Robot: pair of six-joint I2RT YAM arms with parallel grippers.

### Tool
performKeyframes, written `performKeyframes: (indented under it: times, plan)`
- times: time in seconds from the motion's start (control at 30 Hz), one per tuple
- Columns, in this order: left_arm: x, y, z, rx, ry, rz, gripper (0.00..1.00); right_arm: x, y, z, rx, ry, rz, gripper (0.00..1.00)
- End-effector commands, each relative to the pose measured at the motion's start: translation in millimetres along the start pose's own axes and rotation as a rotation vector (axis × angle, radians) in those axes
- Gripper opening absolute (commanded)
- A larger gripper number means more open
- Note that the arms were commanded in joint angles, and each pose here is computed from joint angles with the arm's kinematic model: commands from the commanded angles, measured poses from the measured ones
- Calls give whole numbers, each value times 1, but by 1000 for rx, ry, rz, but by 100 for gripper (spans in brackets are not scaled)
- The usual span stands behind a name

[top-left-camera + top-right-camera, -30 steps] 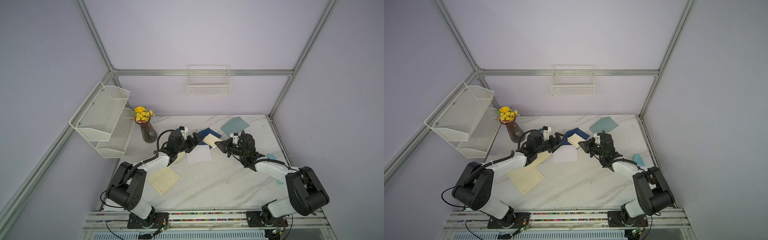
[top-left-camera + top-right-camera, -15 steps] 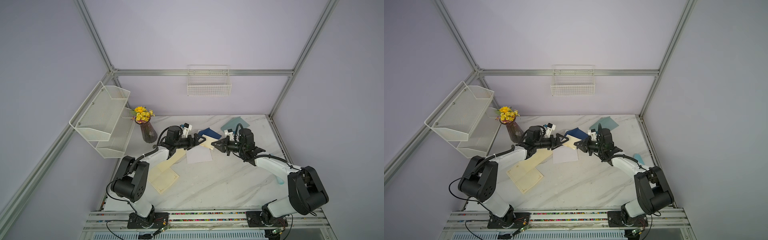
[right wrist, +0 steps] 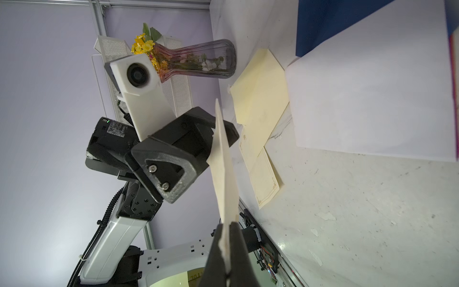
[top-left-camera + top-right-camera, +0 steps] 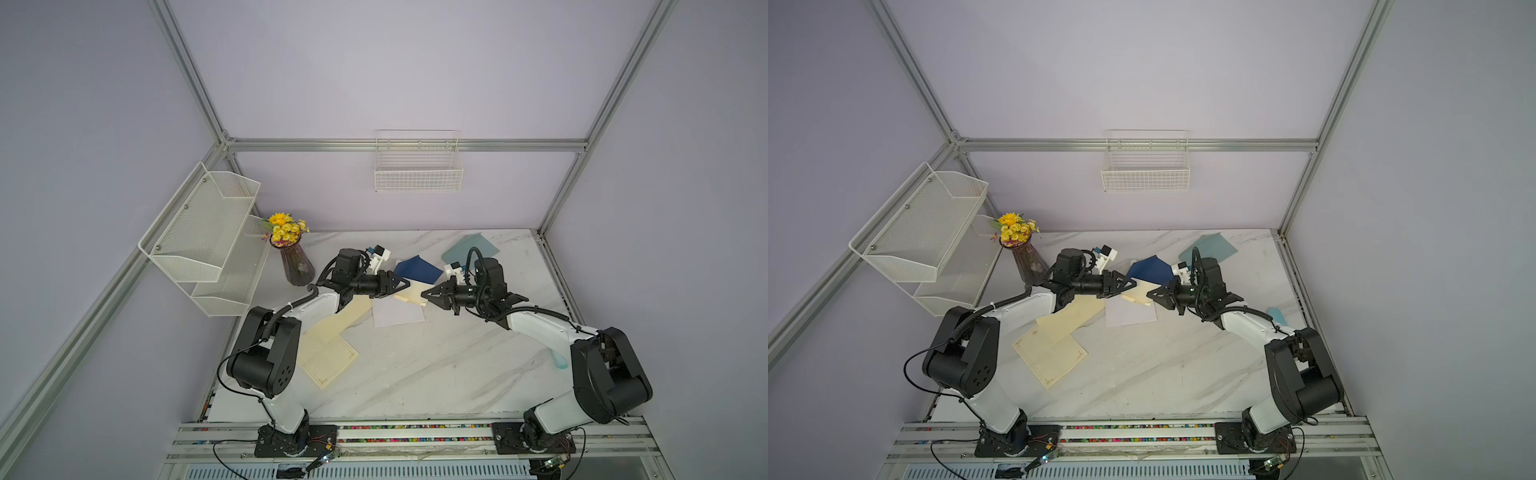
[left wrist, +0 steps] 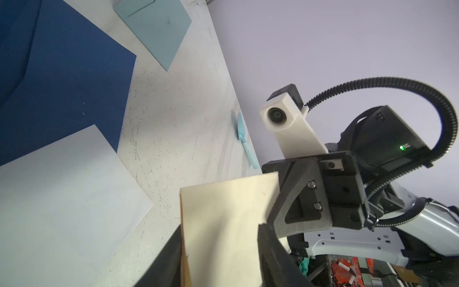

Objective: Fold the letter paper in half and place it into the envelope
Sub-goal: Fold the letter paper.

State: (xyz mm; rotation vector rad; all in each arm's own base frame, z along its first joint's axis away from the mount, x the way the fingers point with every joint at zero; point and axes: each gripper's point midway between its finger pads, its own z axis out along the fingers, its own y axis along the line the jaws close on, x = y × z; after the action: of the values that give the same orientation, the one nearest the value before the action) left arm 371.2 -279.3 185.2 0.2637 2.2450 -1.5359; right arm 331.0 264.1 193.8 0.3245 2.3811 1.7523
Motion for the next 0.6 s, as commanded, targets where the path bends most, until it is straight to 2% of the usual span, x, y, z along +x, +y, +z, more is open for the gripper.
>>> performKeyframes:
  times: [0.0, 0.1, 0.2, 0.23, 0.3, 0.37, 0.47, 0.57]
  plan:
    - [-5, -16, -2, 54, 18, 69, 42, -2, 8, 3, -9, 19, -25, 0]
    - [-5, -17, -2, 57, 20, 69, 33, -3, 7, 4, -5, 30, -26, 0]
    - [-5, -18, -2, 60, 19, 64, 16, -4, 8, 5, 0, 35, -33, 0]
    - [-6, -19, -2, 62, 17, 61, 10, -4, 8, 5, 1, 34, -33, 6]
    - [-9, -21, -2, 66, 6, 50, 3, -5, 9, 4, 1, 23, -26, 33]
    - [-15, -22, -3, 60, -18, 25, 0, -8, 11, 3, -8, -5, -13, 62]
    - [-27, -20, -2, 43, -60, -36, 0, -13, 15, 1, -34, -55, 25, 78]
    - [-38, -13, -1, 23, -124, -127, 0, -19, 23, 2, -59, -120, 58, 81]
